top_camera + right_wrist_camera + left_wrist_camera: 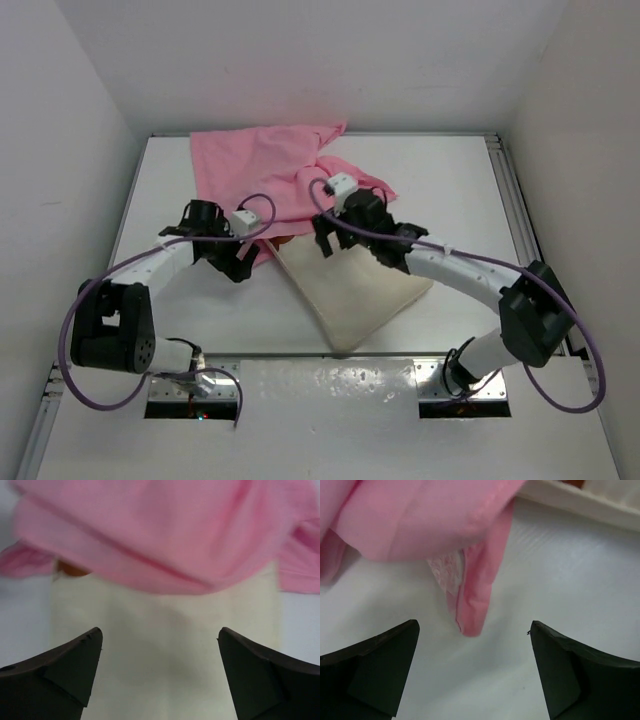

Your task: Put the pillow into the pillowcase

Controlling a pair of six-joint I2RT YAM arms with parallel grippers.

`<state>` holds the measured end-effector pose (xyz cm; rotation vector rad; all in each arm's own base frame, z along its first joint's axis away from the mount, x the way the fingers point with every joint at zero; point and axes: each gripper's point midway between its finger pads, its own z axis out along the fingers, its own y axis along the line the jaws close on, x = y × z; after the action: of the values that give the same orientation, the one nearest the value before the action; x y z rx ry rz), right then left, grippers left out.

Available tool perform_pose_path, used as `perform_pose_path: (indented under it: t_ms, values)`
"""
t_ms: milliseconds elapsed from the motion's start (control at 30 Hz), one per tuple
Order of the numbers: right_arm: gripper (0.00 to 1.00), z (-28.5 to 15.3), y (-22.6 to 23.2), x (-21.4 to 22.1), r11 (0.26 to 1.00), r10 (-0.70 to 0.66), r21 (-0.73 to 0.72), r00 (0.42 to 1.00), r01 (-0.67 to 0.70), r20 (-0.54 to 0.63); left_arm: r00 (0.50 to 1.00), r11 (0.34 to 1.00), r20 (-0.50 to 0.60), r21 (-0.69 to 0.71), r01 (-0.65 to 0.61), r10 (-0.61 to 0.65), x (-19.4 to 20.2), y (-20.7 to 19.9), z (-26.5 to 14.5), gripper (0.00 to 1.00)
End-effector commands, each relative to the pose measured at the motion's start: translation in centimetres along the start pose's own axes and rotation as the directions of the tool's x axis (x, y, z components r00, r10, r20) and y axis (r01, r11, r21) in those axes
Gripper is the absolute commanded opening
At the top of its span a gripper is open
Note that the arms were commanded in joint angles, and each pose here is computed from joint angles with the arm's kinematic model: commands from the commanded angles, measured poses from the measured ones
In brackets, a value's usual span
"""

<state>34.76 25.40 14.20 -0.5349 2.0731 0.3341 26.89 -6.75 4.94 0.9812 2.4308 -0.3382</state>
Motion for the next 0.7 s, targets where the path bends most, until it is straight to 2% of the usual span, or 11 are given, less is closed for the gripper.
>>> perform_pose_path:
  t_ms: [0,100,167,267,300,500,533,567,600,633,667]
  values:
    - [0.99,-0.8,5.8,2.6,0.977,-0.155,-0.157,0.987,0.145,-0.05,0.989,0.987,0.142,-0.157,-0.009,0.032,-3.9,2.9,1.1,0.93]
    - [0.99,-1.0,9.1,3.6,0.968,-0.152,-0.212,0.987,0.136,-0.06,0.988,0.977,0.15,-0.214,0.006,0.026,-3.5,3.8,2.4,0.9]
    - [0.99,-0.6,11.1,5.2,0.962,-0.169,-0.23,0.981,0.144,-0.094,0.987,0.98,0.154,-0.197,-0.008,0.039,-3.1,3.1,3.0,0.74]
    - [0.99,0.6,11.1,7.9,0.975,-0.203,-0.122,0.966,0.184,-0.162,0.981,0.985,0.169,-0.157,-0.065,0.091,-3.4,0.7,3.6,0.29]
    - [0.99,0.9,10.9,8.7,0.978,-0.202,-0.092,0.962,0.187,-0.186,0.98,0.985,0.168,-0.157,-0.077,0.103,-3.4,0.1,3.7,0.03]
    - [0.99,3.6,11.1,13.8,0.989,-0.146,-0.021,0.937,0.147,-0.318,0.963,0.98,0.199,-0.111,-0.163,0.182,-3.3,-4.7,3.4,0.0]
    - [0.77,4.2,10.6,13.9,0.99,-0.13,0.012,0.936,0.141,-0.326,0.958,0.979,0.212,-0.105,-0.172,0.191,-3.7,-5.2,3.2,0.0]
    - [0.49,4.8,9.9,14.3,0.99,-0.114,0.043,0.93,0.137,-0.349,0.952,0.978,0.23,-0.097,-0.187,0.205,-4.0,-5.7,2.7,0.0]
    - [0.15,5.4,9.8,12.4,0.992,-0.086,0.066,0.946,0.111,-0.312,0.948,0.978,0.243,-0.086,-0.191,0.207,-4.3,-6.1,2.4,0.0]
    - [0.0,5.9,9.0,11.4,0.993,-0.042,0.092,0.954,0.072,-0.295,0.944,0.977,0.251,-0.088,-0.197,0.213,-4.5,-6.2,2.0,0.0]
    - [0.0,6.3,9.3,9.9,0.996,-0.011,0.081,0.968,0.032,-0.25,0.939,0.973,0.26,-0.092,-0.21,0.227,-4.8,-6.6,1.5,0.0]
